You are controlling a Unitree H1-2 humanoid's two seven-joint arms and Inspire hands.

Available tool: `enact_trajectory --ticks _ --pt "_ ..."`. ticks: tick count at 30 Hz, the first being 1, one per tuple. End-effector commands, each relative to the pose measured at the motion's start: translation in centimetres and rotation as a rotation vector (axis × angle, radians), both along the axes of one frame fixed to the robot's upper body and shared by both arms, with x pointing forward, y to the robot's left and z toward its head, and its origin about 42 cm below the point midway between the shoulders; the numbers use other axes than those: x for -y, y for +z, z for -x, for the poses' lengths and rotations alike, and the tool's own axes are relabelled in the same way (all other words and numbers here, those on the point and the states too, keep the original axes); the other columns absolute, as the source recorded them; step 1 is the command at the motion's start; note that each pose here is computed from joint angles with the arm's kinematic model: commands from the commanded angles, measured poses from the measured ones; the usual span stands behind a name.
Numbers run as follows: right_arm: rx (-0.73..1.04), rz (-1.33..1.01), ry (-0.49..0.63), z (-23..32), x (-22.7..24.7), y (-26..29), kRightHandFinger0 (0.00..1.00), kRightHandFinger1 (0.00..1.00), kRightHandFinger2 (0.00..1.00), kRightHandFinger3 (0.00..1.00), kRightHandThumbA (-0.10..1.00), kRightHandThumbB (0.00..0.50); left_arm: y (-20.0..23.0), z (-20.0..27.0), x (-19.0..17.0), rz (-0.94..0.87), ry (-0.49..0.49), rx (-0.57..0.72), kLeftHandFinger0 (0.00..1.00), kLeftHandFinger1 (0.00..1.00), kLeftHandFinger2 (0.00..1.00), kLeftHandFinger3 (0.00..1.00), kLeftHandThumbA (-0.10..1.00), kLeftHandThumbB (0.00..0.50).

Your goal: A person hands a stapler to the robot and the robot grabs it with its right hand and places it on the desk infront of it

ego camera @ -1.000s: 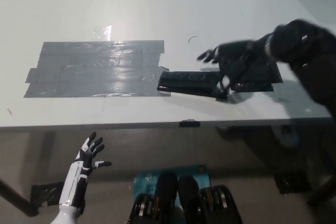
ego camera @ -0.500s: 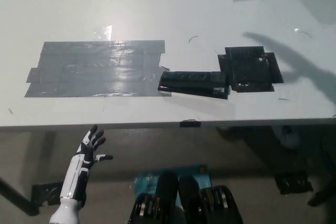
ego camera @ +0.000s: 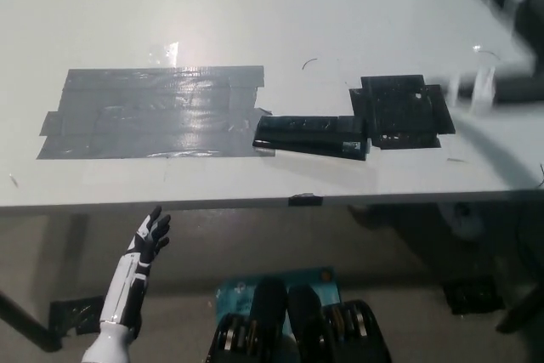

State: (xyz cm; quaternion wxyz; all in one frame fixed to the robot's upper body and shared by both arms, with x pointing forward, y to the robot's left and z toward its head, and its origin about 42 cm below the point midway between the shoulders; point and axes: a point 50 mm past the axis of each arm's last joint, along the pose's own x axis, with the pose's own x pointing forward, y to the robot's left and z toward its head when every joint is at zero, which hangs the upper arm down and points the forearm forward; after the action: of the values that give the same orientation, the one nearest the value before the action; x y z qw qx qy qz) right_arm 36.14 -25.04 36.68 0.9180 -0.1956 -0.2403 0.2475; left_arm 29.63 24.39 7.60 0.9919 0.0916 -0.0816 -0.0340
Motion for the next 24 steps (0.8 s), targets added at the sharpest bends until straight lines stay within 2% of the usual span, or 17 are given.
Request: enact_trajectory --ticks 1,4,9,12,15,17,21,24 --pt "0.04 -0.406 -0.059 14.3 -3.0 -8.0 1.0 1.0 1.0 1.0 1.0 0.425 -0.7 2.2 -0.2 0.01 -0.203 -0.041 1.0 1.0 1.0 1.0 1.0 0.5" --pt "-0.083 -0.447 -0.111 14.5 -3.7 -12.7 1.0 1.0 1.0 1.0 1.0 0.397 -1.4 3.3 -0.2 0.039 -0.204 -0.058 1.0 1.0 1.0 1.0 1.0 0.5" --pt "-0.37 -0.501 -0.177 14.8 -5.7 -20.6 1.0 1.0 1.0 1.0 1.0 0.311 -1.8 5.1 -0.3 0.051 -0.185 -0.081 1.0 1.0 1.0 1.0 1.0 0.5" --pt "-0.421 -0.505 -0.192 14.7 -5.9 -23.0 1.0 1.0 1.0 1.0 1.0 0.282 -1.8 5.4 -0.3 0.056 -0.178 -0.084 1.0 1.0 1.0 1.0 1.0 0.5" --pt "-0.476 -0.485 -0.204 14.3 -5.8 -25.4 1.0 1.0 1.0 1.0 1.0 0.287 -1.8 5.6 -0.6 0.058 -0.163 -0.09 1.0 1.0 1.0 1.0 1.0 0.5" --pt "-0.517 -0.478 -0.217 14.4 -5.5 -26.4 1.0 1.0 1.0 1.0 1.0 0.313 -1.9 5.7 -0.7 0.067 -0.15 -0.085 1.0 1.0 1.0 1.0 1.0 0.5" --pt "-0.544 -0.462 -0.227 14.5 -5.5 -27.2 1.0 1.0 1.0 1.0 1.0 0.274 -1.8 6.1 -1.0 0.066 -0.126 -0.085 1.0 1.0 1.0 1.0 1.0 0.5" --pt "-0.541 -0.441 -0.228 14.4 -5.4 -27.6 1.0 1.0 1.0 1.0 1.0 0.306 -1.8 6.0 -1.1 0.068 -0.111 -0.082 1.0 1.0 1.0 1.0 1.0 0.5"
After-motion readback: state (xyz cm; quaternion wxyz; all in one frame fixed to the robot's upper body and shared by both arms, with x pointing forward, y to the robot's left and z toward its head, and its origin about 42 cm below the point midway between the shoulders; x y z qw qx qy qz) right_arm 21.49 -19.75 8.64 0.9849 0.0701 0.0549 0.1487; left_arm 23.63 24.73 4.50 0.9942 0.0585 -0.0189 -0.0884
